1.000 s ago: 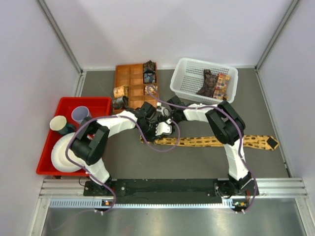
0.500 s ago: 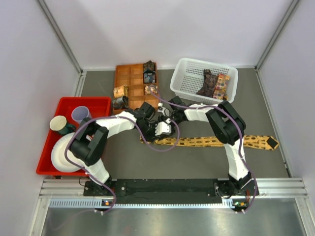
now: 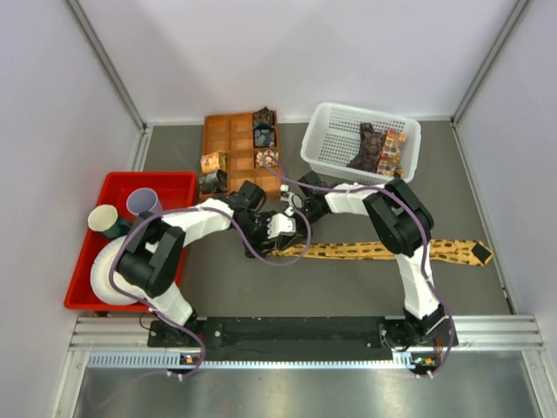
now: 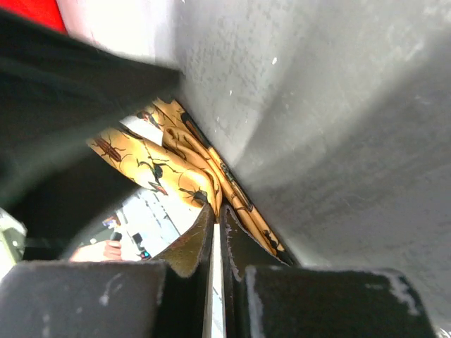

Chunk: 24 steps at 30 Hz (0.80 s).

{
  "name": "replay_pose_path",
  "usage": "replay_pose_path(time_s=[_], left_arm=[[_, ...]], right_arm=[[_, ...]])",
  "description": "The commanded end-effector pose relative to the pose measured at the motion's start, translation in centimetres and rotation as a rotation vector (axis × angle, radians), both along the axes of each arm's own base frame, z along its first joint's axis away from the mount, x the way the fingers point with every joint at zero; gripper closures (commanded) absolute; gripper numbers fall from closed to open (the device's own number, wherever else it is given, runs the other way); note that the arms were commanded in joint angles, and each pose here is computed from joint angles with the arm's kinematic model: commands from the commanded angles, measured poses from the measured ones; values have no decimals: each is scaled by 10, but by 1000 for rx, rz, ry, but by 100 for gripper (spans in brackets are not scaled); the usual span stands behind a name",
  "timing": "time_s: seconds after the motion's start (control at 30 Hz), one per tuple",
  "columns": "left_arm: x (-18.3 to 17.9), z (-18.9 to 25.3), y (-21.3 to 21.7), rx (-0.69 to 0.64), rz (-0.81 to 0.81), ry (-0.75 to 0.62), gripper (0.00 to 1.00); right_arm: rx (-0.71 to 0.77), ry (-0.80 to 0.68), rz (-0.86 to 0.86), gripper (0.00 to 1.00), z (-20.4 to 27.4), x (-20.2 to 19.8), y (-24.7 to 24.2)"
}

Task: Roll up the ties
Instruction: Roll the tie at the center of the board.

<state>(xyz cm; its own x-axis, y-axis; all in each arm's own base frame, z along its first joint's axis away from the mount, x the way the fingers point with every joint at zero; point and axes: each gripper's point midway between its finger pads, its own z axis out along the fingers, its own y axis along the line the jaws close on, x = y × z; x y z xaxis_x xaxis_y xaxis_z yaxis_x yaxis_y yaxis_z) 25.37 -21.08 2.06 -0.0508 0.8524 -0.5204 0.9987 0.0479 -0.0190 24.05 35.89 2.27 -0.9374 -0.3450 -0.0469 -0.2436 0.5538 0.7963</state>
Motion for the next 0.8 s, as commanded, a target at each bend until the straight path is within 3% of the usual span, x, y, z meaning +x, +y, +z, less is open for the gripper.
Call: replay_pose_path(time_s=[0.0, 0.43, 0.63, 0.77], left_arm=[[-10, 3, 30, 16, 18, 29, 26], [-17, 33, 21, -98, -87, 58, 45], [-8, 48, 7, -145, -85, 41, 63], [-2, 49, -6, -158, -62, 45, 68]], right_arm=[[-66, -64, 15, 100, -14, 10, -5], [-74, -61, 13, 100, -17, 11, -4], [-76, -58, 16, 100, -18, 11, -4], [-77, -53, 14, 100, -19, 10, -4]])
